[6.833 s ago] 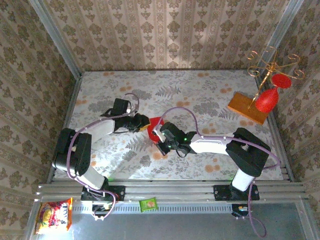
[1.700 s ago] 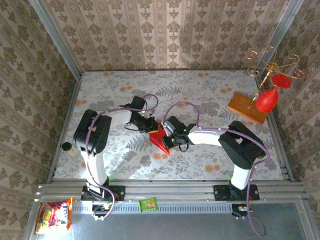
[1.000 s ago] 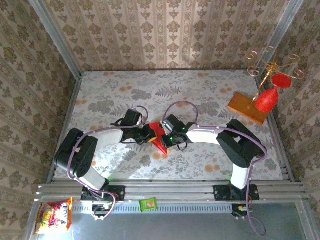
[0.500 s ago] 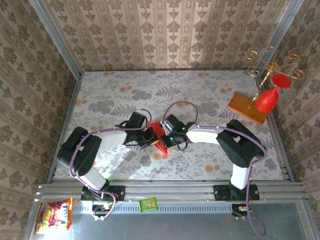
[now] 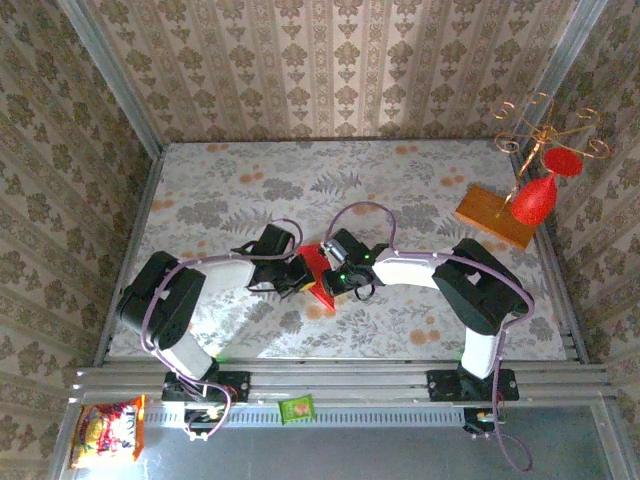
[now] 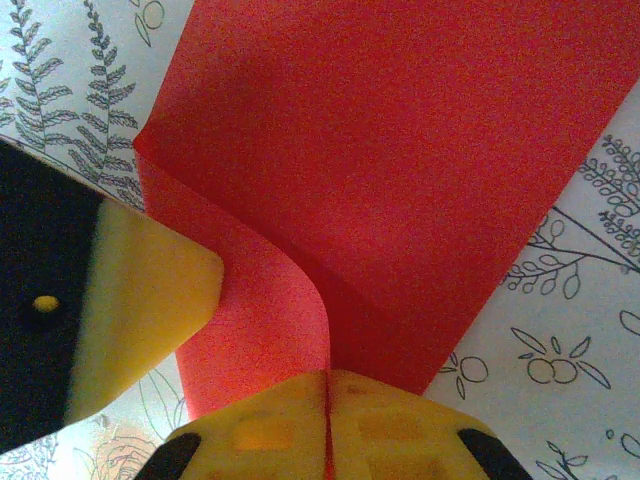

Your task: Fold a paper plane with a square sheet of paper (pick it up from the middle)

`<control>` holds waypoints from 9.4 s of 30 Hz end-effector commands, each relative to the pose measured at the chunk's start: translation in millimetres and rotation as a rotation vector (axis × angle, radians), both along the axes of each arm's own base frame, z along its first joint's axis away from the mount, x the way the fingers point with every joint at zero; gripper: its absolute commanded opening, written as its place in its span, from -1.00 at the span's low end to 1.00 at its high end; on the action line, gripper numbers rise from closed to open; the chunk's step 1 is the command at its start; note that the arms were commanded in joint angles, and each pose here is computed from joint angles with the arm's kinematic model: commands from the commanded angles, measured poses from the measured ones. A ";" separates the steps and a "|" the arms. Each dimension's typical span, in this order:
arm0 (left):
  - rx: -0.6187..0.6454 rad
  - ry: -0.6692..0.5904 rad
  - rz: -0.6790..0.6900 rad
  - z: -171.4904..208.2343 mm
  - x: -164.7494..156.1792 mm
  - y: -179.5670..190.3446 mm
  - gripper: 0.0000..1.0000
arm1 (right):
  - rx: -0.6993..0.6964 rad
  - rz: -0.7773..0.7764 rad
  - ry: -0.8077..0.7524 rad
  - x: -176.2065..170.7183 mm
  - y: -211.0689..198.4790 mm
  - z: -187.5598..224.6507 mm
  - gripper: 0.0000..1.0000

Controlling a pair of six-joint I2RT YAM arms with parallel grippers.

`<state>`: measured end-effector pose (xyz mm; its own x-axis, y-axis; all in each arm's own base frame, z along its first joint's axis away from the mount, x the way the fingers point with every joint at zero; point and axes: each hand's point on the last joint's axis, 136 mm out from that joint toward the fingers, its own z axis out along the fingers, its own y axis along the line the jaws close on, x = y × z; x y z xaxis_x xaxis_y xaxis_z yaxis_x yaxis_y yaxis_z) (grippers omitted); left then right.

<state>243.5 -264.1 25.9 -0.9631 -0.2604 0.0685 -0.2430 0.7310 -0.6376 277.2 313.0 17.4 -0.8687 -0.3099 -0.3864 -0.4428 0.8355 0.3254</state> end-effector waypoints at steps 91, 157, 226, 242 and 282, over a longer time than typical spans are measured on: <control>0.076 0.034 0.012 -38.2 6.5 13.9 -0.92 | -0.046 -0.085 0.128 -22.7 -5.1 -6.3 -0.77; 0.081 -0.013 -0.053 -35.3 7.8 3.9 -0.88 | 0.031 -0.034 0.195 -35.7 -10.0 6.5 -0.70; 0.165 0.092 -0.110 -67.5 -10.8 22.2 -0.90 | 0.115 -0.083 0.264 -24.1 -8.9 -22.3 -0.73; 0.164 0.088 -0.104 -66.2 -6.5 24.1 -0.90 | 0.195 -0.105 0.244 -56.0 -35.2 4.6 -0.72; -0.051 -0.179 -0.221 7.5 16.4 -27.8 -0.82 | 0.078 -0.310 0.261 -5.7 -23.5 -18.8 -0.78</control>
